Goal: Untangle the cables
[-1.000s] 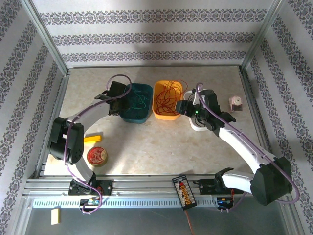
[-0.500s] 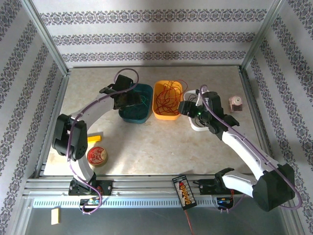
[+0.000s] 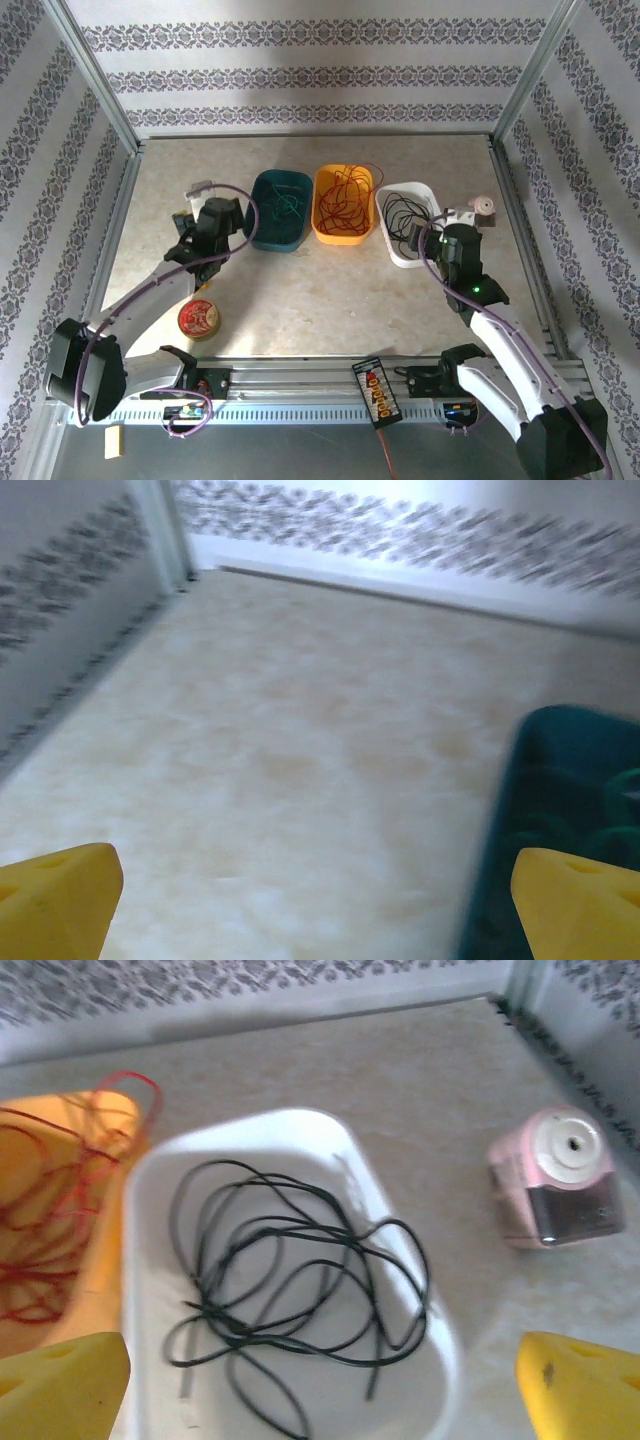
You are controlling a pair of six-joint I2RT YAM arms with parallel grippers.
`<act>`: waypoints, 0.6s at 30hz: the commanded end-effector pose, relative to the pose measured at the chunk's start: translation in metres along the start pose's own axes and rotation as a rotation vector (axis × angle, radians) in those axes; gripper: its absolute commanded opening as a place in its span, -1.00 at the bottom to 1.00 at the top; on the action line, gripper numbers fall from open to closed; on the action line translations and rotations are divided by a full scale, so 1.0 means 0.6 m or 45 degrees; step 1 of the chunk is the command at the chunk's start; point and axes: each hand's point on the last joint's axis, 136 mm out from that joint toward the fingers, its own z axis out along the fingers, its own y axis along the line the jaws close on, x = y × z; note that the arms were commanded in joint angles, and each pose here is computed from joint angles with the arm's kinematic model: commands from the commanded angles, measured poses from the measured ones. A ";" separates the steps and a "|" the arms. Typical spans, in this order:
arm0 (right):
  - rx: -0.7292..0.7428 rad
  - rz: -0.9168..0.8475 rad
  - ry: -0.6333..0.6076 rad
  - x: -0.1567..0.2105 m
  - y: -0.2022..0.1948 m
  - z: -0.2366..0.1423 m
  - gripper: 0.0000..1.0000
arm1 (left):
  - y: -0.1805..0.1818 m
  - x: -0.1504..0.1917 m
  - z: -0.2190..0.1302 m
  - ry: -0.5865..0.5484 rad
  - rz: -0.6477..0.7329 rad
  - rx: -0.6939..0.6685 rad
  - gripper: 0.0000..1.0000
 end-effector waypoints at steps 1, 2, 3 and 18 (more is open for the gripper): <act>0.123 -0.160 -0.148 -0.007 -0.024 0.033 0.97 | 0.054 0.027 0.018 -0.044 0.197 -0.247 0.99; 0.176 -0.162 -0.152 0.000 -0.033 0.049 0.97 | 0.058 0.041 0.024 -0.028 0.235 -0.281 0.99; 0.191 -0.193 -0.135 0.008 -0.032 0.066 0.97 | 0.067 0.046 0.028 0.011 0.221 -0.328 0.99; -0.135 -0.041 -0.294 0.033 -0.020 0.167 0.97 | 0.014 0.089 0.125 0.116 0.322 -0.108 0.98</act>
